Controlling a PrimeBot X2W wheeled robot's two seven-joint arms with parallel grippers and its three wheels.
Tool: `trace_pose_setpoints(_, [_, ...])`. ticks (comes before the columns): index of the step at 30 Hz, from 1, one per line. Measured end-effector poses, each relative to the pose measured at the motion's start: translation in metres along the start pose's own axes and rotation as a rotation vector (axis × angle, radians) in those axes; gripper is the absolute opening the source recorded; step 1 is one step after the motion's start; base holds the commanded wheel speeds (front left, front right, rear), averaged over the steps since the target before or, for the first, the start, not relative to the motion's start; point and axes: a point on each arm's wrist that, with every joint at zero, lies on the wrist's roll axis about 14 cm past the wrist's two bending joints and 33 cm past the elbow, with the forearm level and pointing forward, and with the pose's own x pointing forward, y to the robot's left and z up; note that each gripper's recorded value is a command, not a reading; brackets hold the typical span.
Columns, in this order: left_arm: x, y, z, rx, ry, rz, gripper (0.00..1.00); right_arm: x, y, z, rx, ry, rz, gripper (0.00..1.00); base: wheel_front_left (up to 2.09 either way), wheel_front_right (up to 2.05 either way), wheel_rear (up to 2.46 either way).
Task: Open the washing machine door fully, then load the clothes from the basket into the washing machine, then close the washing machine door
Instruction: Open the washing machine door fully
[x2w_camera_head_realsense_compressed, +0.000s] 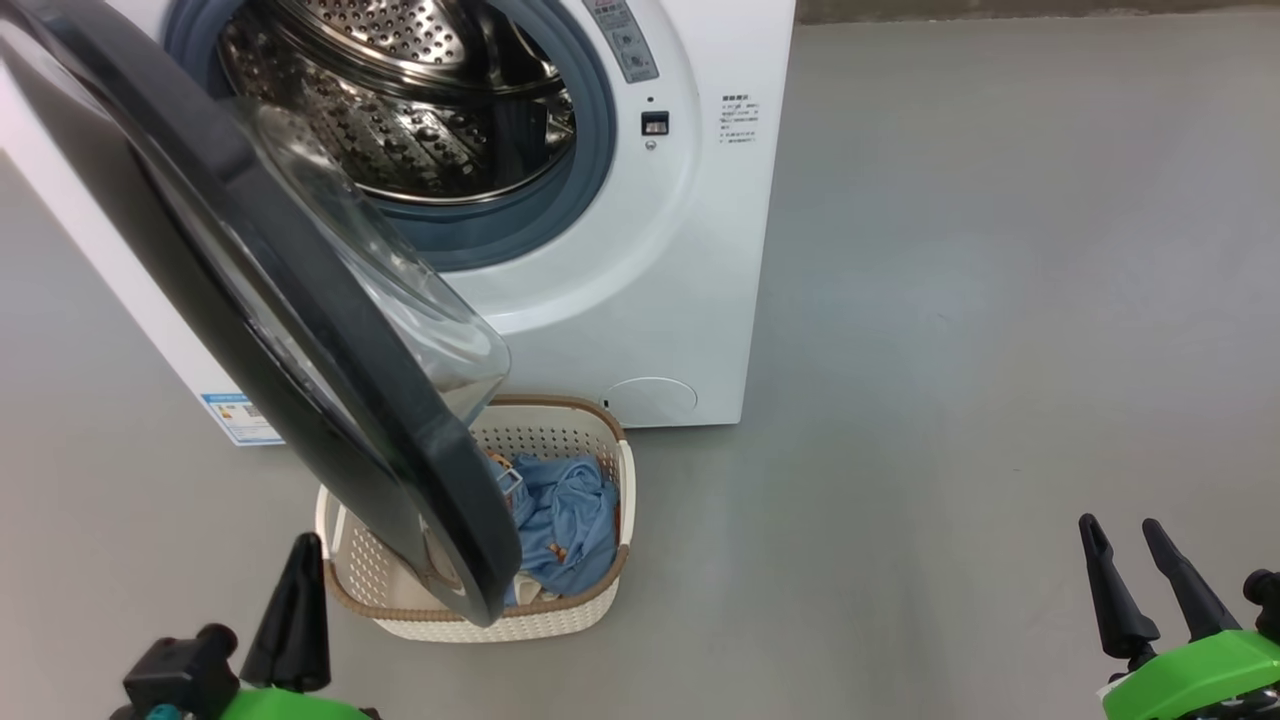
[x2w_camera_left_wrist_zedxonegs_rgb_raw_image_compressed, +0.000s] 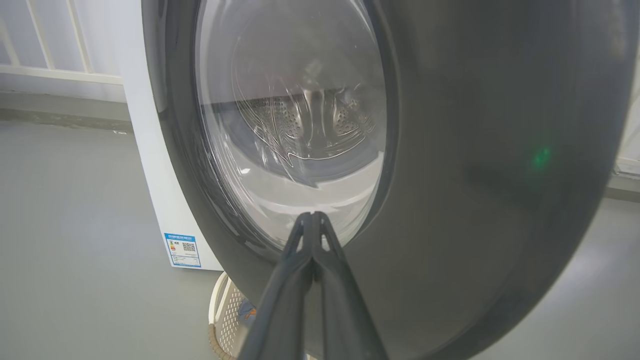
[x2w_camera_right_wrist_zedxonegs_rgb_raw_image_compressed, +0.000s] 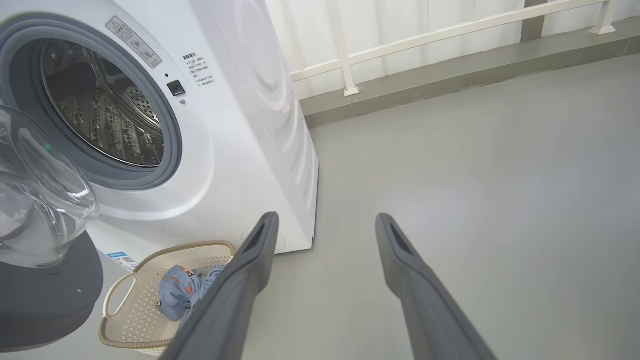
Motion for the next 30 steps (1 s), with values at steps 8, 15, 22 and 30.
trace_pose_setpoints(8, [0.006, 0.018, 0.049, -0.022, -0.154, 0.052, 0.0, 0.0, 0.005, 0.0, -0.001, -0.003, 0.015, 1.0, 0.0, 0.0, 0.0])
trace_pose_setpoints(15, [0.01, 0.005, 0.122, 0.018, -0.377, 0.006, 0.0, 0.003, 0.005, 0.004, 0.001, -0.013, 0.014, 1.0, 0.0, 0.0, 0.0])
trace_pose_setpoints(22, [-0.004, -0.069, 0.184, 0.052, -0.542, -0.191, 0.0, 0.005, 0.007, 0.005, 0.001, -0.018, 0.021, 1.0, 0.0, 0.0, 0.0])
trace_pose_setpoints(30, [-0.02, -0.153, 0.172, 0.067, -0.473, -0.446, 0.0, 0.006, 0.006, 0.003, -0.003, -0.01, 0.022, 1.0, 0.0, 0.0, 0.0])
